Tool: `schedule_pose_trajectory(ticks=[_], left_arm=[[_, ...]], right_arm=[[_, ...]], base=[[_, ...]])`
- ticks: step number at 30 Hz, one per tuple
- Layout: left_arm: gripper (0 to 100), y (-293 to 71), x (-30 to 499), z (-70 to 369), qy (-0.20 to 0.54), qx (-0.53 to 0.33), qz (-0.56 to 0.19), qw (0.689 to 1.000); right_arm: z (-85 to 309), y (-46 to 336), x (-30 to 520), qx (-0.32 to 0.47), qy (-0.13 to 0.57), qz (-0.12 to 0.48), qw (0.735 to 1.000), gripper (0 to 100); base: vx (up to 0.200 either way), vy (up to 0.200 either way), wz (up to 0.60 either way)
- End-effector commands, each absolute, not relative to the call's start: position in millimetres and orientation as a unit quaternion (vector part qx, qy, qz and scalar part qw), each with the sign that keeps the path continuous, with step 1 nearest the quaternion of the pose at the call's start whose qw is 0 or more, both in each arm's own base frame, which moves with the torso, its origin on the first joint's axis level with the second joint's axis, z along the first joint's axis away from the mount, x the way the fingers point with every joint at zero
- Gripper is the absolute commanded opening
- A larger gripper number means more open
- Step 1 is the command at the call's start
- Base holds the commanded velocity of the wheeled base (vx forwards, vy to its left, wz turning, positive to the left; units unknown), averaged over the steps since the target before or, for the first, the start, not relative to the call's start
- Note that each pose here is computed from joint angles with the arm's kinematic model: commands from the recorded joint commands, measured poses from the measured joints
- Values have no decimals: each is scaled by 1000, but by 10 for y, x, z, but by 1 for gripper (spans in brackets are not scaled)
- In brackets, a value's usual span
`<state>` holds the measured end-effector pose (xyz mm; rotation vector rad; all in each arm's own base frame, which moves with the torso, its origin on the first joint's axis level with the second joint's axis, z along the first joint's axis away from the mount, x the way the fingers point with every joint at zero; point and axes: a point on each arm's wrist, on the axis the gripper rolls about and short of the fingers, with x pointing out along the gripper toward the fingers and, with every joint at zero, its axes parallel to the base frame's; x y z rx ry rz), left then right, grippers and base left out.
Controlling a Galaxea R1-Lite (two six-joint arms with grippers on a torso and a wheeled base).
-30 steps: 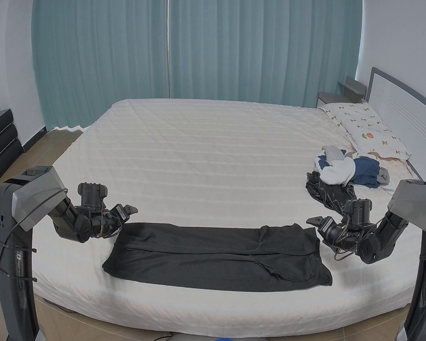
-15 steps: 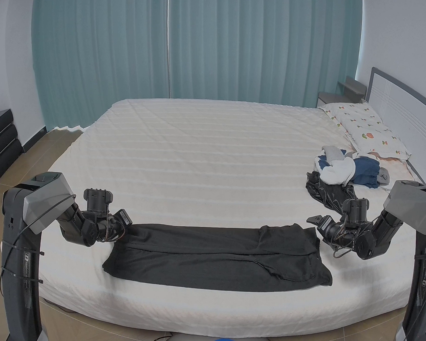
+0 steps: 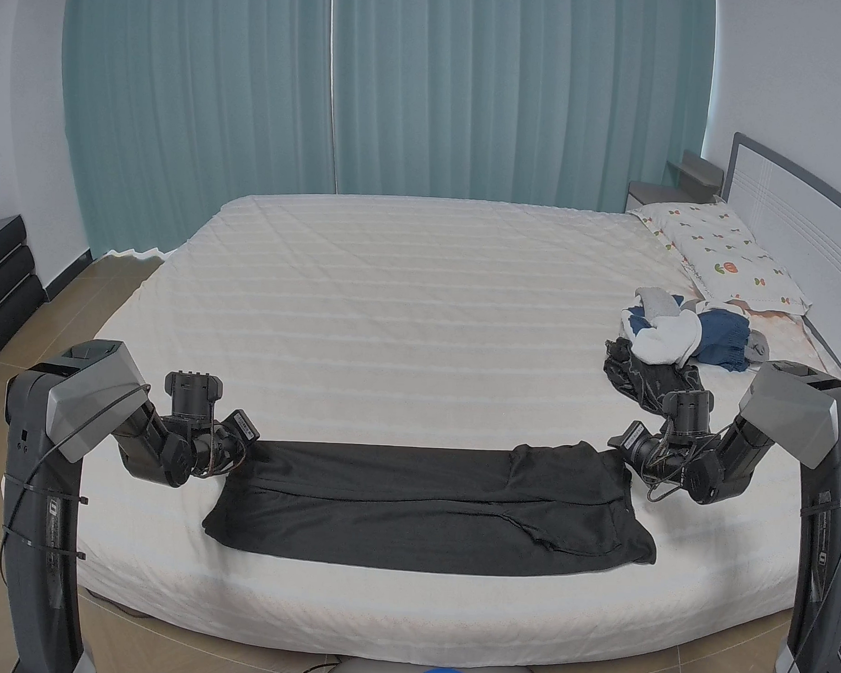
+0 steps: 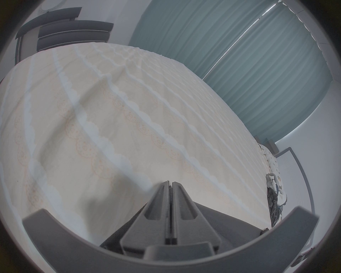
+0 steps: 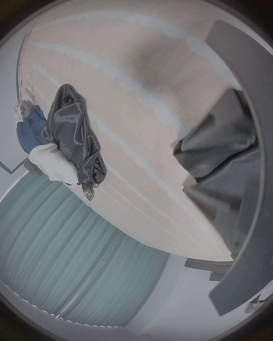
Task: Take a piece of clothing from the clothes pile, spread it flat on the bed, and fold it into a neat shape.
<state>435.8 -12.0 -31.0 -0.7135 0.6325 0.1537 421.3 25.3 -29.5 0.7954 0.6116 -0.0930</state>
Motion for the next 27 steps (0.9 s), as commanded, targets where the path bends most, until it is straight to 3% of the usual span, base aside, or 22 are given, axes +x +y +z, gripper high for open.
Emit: schedule_pose_trajectory(ticks=[1,23,24,27], left_arm=[[0,-113,4362,-317,303,-343,75,886],[0,-107,4409,-361,301,-343,76,887],[100,-107,4415,-356,301,-343,75,887],[100,-107,4415,-356,301,-343,75,887]], right_arm=[[-363,192,4251,384,290,-52,875,0],[-342,15,4283,395,274,-68,874,0],[-351,29,4279,394,276,-67,874,0],[-351,35,4279,394,276,-67,874,0]], base=[[0,0,0],[0,0,0],[0,0,0],[0,0,0]])
